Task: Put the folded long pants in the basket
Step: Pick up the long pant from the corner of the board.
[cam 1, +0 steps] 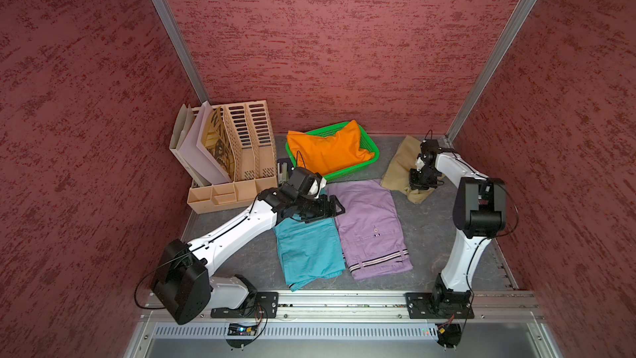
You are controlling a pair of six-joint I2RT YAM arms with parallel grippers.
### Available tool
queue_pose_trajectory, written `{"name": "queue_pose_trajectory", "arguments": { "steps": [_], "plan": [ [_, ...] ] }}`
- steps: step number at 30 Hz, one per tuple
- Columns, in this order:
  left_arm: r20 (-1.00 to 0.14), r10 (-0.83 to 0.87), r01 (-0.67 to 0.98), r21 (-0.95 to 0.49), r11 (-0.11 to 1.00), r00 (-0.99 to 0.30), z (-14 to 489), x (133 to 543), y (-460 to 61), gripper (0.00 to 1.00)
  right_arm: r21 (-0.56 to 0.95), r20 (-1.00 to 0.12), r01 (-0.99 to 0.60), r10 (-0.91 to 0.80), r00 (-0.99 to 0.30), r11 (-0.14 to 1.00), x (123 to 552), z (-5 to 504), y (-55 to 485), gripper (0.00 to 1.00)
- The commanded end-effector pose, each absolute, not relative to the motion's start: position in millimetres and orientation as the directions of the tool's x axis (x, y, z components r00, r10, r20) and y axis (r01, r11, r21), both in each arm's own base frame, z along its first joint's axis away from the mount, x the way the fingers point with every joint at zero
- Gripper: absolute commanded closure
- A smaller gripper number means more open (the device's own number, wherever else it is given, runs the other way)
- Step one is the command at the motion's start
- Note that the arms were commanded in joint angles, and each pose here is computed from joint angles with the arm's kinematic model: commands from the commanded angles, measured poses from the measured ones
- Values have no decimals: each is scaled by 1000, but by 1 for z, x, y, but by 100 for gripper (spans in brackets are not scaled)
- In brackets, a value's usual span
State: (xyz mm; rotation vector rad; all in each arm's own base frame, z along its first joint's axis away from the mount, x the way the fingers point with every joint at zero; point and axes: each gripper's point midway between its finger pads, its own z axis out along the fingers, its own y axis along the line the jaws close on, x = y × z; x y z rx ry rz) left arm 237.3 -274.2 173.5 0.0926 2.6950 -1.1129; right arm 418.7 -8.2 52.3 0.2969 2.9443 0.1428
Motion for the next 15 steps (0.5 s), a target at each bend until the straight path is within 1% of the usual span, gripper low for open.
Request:
{"name": "queue_pose_trajectory", "arguments": {
  "steps": [1, 3, 5, 6, 9, 12, 13, 15],
  "plan": [
    [-237, -22, 154, -699, 698, -971, 176, 239, -278, 11, 147, -152, 151, 173, -973, 978, 417, 48, 9, 57],
    [-236, -22, 153, -698, 699, -972, 175, 239, -278, 11, 126, -167, 119, 139, -976, 985, 418, 49, 16, 40],
    [-237, -23, 154, -700, 698, -971, 176, 239, -279, 11, 111, -156, 93, 110, -982, 989, 418, 47, 23, 31],
    [-236, -23, 153, -698, 699, -971, 175, 239, -278, 11, 100, -143, 80, 94, -985, 992, 416, 44, 26, 11],
    [-238, -22, 155, -698, 699, -971, 175, 238, -278, 11, 39, -101, 55, 59, -993, 998, 412, 33, 29, 8],
    [-236, -18, 156, -696, 701, -972, 175, 238, -278, 11, -17, -47, 33, 33, -998, 999, 406, 18, 28, 7],
    [-234, -18, 154, -695, 702, -972, 174, 238, -278, 11, -49, -34, 29, 28, -999, 998, 405, 14, 26, 7],
    [-234, -15, 156, -692, 705, -972, 175, 239, -278, 11, -112, 13, 21, 23, -1000, 993, 399, 2, 18, 11]
  ]
}}
